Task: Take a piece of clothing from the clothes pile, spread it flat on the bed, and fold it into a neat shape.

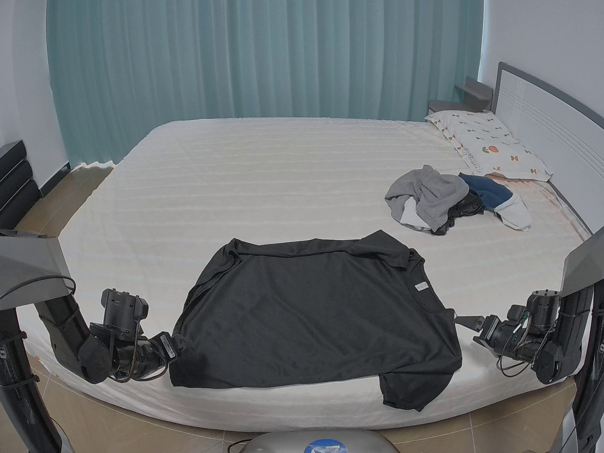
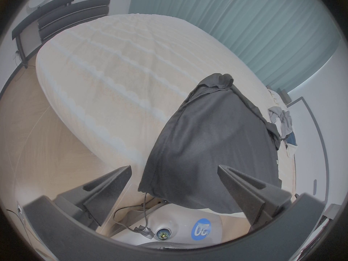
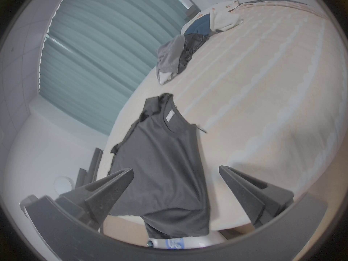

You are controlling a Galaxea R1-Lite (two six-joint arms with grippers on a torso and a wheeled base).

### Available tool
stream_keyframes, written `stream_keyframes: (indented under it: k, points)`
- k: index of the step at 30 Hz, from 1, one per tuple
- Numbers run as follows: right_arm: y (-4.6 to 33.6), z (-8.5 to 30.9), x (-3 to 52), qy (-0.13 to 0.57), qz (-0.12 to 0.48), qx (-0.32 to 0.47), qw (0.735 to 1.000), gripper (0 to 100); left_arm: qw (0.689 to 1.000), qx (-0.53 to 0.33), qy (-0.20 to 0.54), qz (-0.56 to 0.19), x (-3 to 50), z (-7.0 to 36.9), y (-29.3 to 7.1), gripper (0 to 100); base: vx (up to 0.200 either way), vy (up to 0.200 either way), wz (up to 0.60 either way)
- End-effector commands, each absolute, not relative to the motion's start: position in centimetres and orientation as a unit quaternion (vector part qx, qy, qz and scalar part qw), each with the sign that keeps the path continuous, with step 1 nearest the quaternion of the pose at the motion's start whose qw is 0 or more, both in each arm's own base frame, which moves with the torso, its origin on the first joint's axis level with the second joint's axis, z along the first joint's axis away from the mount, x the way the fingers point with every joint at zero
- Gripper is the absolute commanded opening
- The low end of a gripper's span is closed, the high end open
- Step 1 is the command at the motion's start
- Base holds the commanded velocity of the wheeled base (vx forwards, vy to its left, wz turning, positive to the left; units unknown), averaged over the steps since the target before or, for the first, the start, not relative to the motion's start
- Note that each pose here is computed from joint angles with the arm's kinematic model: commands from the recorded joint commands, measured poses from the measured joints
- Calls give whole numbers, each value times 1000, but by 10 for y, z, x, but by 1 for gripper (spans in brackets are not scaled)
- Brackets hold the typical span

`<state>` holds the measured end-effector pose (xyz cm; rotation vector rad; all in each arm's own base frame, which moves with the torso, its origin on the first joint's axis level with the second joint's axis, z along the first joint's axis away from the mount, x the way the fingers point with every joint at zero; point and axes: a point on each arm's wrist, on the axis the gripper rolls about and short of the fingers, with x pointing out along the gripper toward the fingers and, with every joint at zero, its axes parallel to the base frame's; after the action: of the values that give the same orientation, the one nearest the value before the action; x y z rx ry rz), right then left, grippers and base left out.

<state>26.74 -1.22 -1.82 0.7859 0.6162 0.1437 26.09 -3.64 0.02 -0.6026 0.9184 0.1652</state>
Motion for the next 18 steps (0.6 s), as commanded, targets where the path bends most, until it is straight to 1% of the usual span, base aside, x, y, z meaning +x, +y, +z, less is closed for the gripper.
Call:
stream_keyframes:
  k: [1, 5, 11, 18]
  points:
    - [-12, -4, 271, 267, 79, 378, 883, 100, 856, -293, 421, 71, 263, 9, -36, 100, 0, 0, 0]
    - [-11, -3, 272, 265, 82, 378, 883, 100, 852, -319, 407, 83, 267, 13, -33, 100, 0, 0, 0]
    - [-9, -1, 272, 263, 84, 377, 884, 100, 850, -323, 407, 87, 268, 12, -32, 100, 0, 200, 0]
    - [-9, -2, 272, 265, 84, 377, 884, 100, 850, -324, 406, 86, 269, 12, -32, 100, 0, 0, 0]
